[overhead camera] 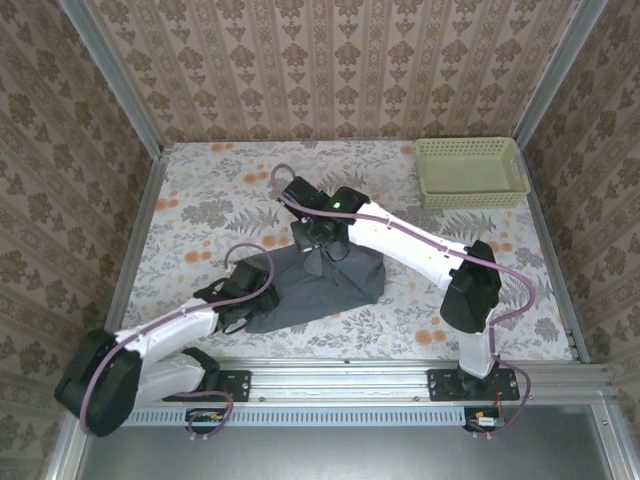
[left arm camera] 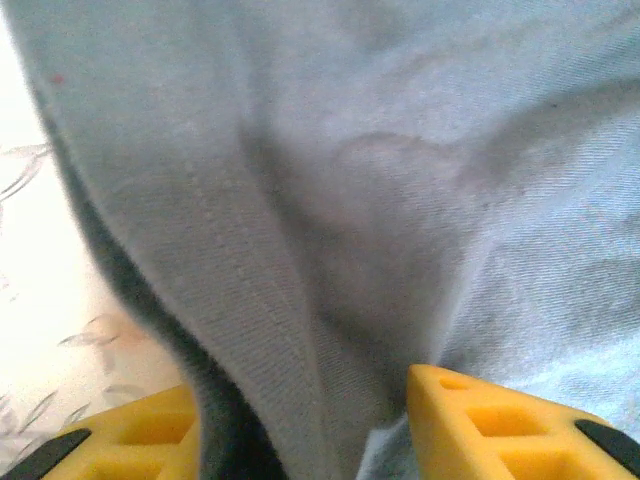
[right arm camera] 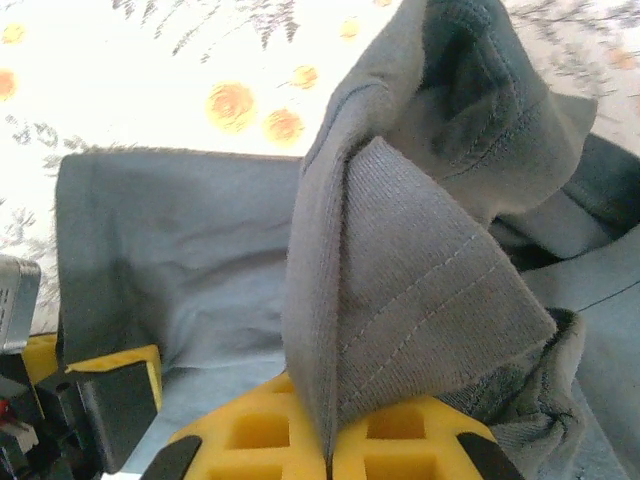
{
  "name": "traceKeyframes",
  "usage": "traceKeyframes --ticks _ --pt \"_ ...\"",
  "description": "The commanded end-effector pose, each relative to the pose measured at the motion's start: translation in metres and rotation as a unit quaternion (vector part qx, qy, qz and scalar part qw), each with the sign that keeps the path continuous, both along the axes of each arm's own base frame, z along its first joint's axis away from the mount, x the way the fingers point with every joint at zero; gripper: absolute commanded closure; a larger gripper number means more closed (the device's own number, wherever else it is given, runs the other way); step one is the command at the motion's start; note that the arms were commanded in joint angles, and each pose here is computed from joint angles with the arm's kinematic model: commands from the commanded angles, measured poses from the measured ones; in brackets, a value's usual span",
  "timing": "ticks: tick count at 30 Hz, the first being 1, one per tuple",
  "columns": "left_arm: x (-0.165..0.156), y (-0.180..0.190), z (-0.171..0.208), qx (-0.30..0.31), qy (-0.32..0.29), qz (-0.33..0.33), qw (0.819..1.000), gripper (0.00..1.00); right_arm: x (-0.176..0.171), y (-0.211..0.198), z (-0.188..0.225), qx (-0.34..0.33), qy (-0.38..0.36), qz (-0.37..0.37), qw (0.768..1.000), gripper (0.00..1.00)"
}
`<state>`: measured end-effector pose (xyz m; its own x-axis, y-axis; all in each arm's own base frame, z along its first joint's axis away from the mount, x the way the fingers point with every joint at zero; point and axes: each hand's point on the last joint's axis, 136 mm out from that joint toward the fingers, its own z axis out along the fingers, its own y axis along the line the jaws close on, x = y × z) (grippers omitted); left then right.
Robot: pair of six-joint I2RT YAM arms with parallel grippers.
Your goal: Fold the inside-out t-shirt
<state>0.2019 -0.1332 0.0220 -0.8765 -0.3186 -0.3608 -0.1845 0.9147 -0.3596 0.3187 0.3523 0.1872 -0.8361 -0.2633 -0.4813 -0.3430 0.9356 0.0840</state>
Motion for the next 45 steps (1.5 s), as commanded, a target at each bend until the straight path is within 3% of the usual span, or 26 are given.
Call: traceKeyframes --ticks 1,13,21,26,31,37,41,45 --pt "-0.024 0.027 -0.013 0.006 0.043 0.046 0.998 0.54 -0.016 0.031 -0.005 0.030 0.022 0.027 0.999 1.00" --pt "-0.032 0.024 -0.030 -0.032 0.062 0.043 0.997 0.65 -0.030 0.088 -0.014 0.112 0.052 0.028 0.992 1.00" --pt "-0.034 0.028 -0.028 -0.030 0.051 0.048 0.997 0.66 -0.031 0.110 -0.018 0.162 0.075 0.021 0.984 1.00" --pt "-0.036 0.031 -0.030 -0.028 0.053 0.052 0.997 0.66 -0.038 0.119 -0.032 0.160 0.089 0.023 0.983 1.00" --pt "-0.036 0.039 -0.020 -0.016 0.043 0.066 0.997 0.60 -0.040 0.118 -0.043 0.148 0.097 0.020 0.984 0.81" --pt "-0.043 0.077 0.020 0.020 -0.011 0.131 0.991 0.50 -0.044 0.111 -0.009 0.148 0.067 0.046 0.986 0.55" --pt "-0.042 0.086 0.045 0.013 -0.056 0.142 0.988 0.46 -0.035 0.073 0.018 0.110 -0.001 0.036 0.993 0.48" --pt "-0.017 0.049 0.070 -0.027 -0.082 0.064 0.994 0.39 -0.016 0.018 0.003 0.060 -0.024 -0.002 0.998 0.48"
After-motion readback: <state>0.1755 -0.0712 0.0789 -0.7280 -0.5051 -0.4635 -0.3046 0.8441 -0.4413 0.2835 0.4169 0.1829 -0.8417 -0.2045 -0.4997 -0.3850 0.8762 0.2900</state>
